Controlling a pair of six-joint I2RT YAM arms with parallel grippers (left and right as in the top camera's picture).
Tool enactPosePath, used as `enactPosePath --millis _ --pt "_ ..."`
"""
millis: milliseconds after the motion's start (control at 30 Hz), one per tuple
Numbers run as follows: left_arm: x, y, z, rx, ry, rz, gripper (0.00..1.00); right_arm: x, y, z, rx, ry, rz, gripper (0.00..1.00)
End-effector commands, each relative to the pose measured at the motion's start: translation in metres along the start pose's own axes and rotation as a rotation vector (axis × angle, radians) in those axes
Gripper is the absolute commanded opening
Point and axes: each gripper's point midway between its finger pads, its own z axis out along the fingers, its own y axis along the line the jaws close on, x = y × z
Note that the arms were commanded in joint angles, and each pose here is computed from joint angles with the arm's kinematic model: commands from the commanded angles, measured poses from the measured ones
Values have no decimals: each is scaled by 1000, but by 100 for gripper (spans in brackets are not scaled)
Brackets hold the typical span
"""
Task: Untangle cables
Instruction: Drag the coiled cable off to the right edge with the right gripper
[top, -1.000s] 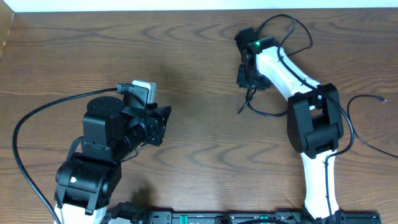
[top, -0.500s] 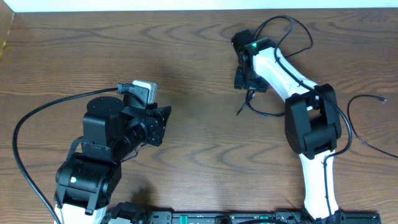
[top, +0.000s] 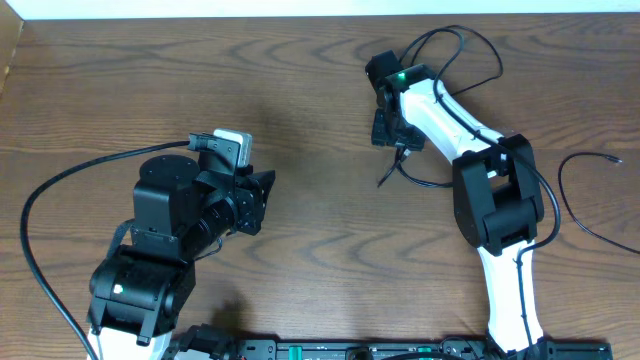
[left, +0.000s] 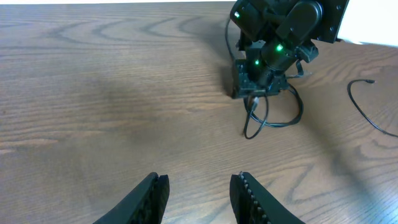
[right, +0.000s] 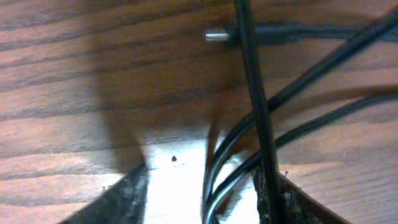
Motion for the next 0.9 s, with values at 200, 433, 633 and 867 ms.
enactPosePath --millis 200,433,633,867 --pt "-1 0 0 -6 -5 13 38 4 7 17 -20 27 6 1" --pt "-1 0 0 -6 -5 13 38 1 28 7 -151 43 -82 1" --pt "-1 0 0 -6 -5 13 38 -23 30 -29 -223 -30 -84 1" --pt "-1 0 0 -6 -6 13 38 -37 26 -69 -258 -115 -120 1"
